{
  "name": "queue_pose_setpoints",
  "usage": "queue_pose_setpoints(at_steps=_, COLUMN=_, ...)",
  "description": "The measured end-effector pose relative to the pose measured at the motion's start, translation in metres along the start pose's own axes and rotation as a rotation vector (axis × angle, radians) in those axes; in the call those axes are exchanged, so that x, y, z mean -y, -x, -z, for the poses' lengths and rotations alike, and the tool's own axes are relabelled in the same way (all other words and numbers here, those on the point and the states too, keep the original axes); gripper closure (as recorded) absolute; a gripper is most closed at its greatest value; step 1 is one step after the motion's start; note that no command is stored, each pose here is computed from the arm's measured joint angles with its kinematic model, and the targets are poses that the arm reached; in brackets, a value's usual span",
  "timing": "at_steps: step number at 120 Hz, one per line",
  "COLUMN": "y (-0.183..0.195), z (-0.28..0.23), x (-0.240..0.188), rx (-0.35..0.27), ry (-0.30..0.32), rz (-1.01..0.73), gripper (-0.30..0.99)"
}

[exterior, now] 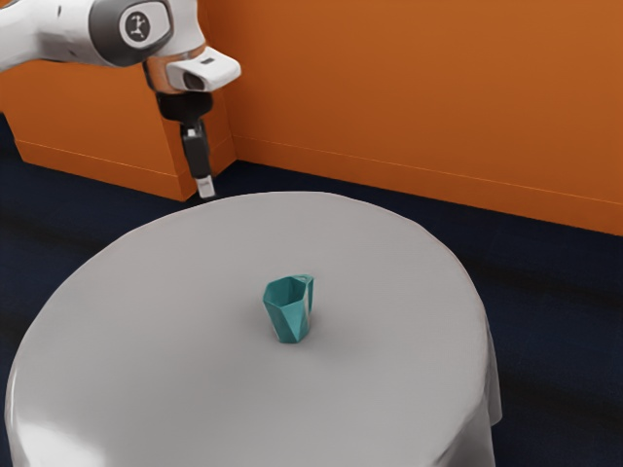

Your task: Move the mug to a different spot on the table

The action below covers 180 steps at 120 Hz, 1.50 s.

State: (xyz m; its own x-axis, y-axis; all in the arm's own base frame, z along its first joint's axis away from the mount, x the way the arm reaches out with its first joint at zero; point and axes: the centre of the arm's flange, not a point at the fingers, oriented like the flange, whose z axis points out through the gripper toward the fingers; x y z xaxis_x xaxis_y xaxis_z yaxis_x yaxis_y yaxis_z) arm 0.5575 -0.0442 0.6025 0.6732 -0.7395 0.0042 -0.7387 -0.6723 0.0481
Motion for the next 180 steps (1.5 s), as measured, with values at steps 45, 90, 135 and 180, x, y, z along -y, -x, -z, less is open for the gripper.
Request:
queue_pose_setpoints(at_steps=45, y=0.005, z=-0.002, x=0.011, rx=-0.001, ry=0.005, rz=0.003, gripper=0.0)
queue_pose_setpoints(at_steps=90, y=-0.05, z=-0.046, x=0.013, rx=0.016, ry=0.04, rz=0.135, gripper=0.0)
queue_pose_setpoints(at_steps=135, y=-0.084, z=-0.107, x=0.036, rx=-0.018, ry=0.04, rz=0.309, gripper=0.0)
queue_pose_setpoints(at_steps=180, y=-0.105, z=-0.166, x=0.045, rx=-0.04, ry=0.047, rz=0.415, gripper=0.0)
